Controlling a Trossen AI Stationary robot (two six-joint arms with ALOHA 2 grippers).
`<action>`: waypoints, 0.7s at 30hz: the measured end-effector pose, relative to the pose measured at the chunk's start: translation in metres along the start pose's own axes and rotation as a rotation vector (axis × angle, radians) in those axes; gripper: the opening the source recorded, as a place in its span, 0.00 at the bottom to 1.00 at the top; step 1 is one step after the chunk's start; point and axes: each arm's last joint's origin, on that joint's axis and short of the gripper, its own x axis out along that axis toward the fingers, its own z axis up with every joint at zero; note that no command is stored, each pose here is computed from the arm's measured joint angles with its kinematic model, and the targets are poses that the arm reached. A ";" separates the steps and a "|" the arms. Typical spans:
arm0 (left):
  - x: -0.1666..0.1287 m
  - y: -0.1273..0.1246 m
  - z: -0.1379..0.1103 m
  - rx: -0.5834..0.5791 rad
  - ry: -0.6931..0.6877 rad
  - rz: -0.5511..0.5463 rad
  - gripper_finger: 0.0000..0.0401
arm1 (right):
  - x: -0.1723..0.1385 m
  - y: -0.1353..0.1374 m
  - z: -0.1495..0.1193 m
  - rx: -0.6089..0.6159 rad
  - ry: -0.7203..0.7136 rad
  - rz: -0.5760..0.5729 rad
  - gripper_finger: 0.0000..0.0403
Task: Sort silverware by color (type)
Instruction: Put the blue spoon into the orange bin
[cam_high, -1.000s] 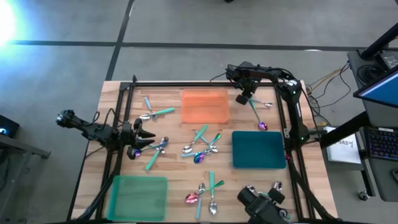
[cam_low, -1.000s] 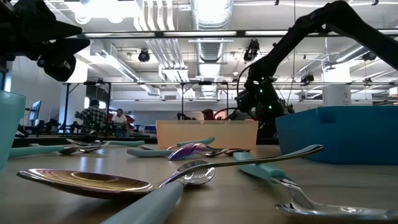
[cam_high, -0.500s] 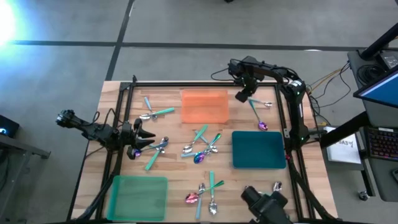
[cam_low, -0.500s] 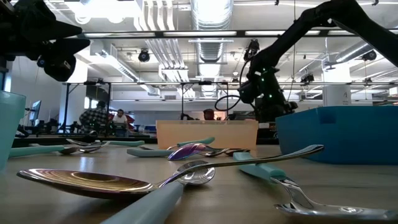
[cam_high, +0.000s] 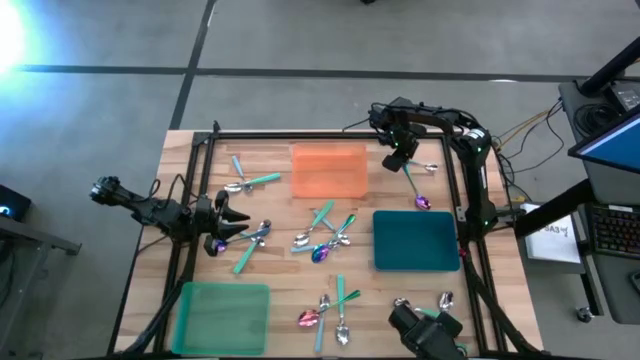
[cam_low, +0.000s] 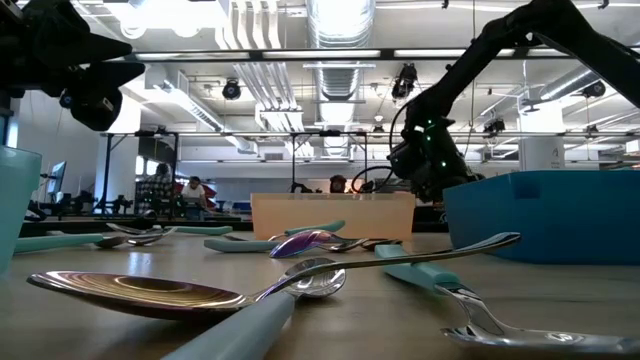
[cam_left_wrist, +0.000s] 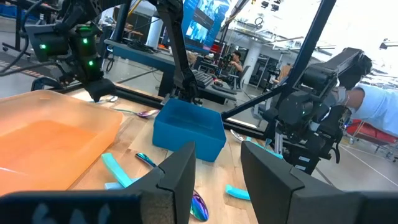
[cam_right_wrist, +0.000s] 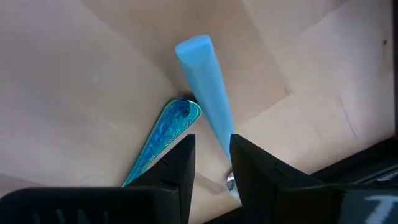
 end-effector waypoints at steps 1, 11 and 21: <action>0.000 0.000 0.000 0.000 0.000 0.000 0.28 | 0.002 0.000 0.000 -0.004 -0.001 -0.001 0.24; 0.000 0.000 0.000 0.000 -0.001 0.000 0.28 | 0.014 0.002 0.003 -0.001 -0.047 -0.016 0.24; 0.000 0.000 0.000 0.000 0.000 0.000 0.28 | 0.014 -0.001 0.007 -0.070 -0.096 -0.025 0.27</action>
